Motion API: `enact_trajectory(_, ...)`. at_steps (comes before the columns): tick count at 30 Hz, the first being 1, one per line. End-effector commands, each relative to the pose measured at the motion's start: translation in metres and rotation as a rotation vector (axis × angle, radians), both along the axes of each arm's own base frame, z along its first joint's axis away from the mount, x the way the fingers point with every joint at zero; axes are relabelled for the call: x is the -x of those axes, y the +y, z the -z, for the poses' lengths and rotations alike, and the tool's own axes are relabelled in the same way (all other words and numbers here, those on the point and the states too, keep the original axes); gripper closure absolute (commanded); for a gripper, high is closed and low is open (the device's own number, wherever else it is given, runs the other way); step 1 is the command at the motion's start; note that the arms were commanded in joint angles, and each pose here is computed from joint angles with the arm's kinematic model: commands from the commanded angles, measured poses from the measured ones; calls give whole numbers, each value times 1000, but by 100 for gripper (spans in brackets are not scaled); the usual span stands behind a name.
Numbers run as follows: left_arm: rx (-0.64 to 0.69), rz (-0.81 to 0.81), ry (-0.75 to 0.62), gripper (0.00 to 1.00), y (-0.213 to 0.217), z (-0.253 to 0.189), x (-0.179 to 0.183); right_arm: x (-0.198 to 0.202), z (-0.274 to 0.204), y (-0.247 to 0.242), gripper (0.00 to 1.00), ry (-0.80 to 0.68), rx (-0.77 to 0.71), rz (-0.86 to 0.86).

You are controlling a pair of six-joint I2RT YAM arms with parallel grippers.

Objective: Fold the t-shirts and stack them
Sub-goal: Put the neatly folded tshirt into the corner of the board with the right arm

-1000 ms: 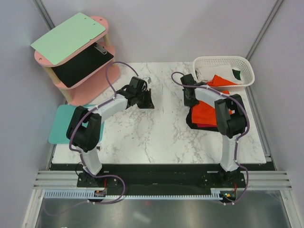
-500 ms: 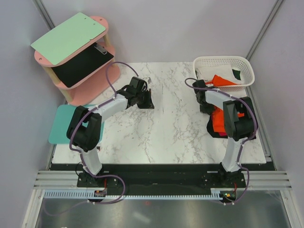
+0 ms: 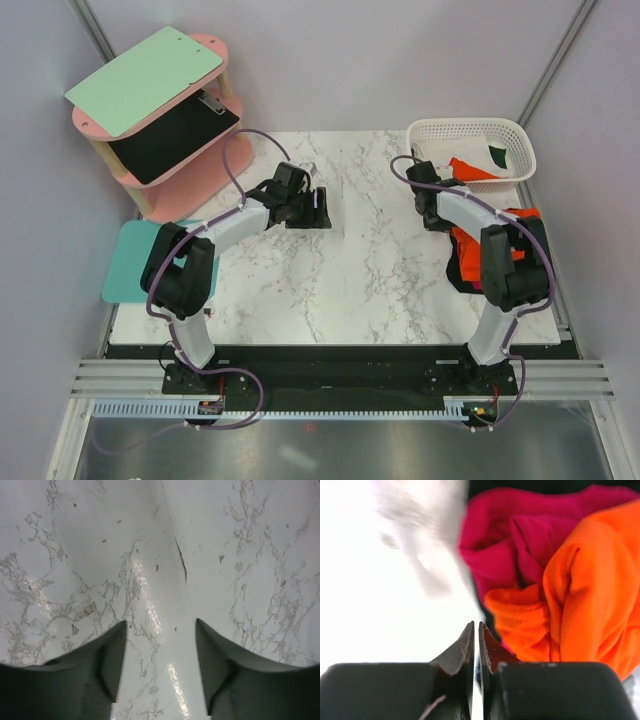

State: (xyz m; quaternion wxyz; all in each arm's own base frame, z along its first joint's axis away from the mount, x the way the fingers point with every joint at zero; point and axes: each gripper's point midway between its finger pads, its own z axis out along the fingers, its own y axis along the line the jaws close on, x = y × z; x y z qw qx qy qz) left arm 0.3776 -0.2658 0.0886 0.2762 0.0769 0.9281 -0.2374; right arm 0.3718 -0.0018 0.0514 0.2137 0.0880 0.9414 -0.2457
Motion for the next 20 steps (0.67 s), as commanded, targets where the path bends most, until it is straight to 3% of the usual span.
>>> enact_trajectory(1, -69, -51, -52, 21, 18, -4, -5, -29, -57, 42, 83, -217, -115, -127)
enact_trajectory(2, -82, -62, -61, 10, 22, -3, -7, -31, -58, 54, 81, -229, -167, -159)
enact_trajectory(4, -91, -74, -78, 2, 25, -7, -10, -38, -64, 68, 71, -275, -219, -192)
enact_trajectory(6, -102, -84, -87, 0, 29, -9, -12, -46, -66, 87, 58, -305, -289, -243)
enact_trajectory(9, -113, -91, -97, 0, 33, -10, -14, -54, -64, 111, 29, -327, -341, -299)
enact_trajectory(12, -128, -96, -101, 0, 36, -7, -16, -61, -57, 133, 13, -321, -363, -349)
enact_trajectory(15, -146, -107, -105, 0, 40, -6, -18, -66, -52, 153, 3, -316, -366, -392)
enact_trajectory(20, -145, -85, -121, 0, 41, -6, -17, -75, -47, 176, 2, -330, -394, -423)
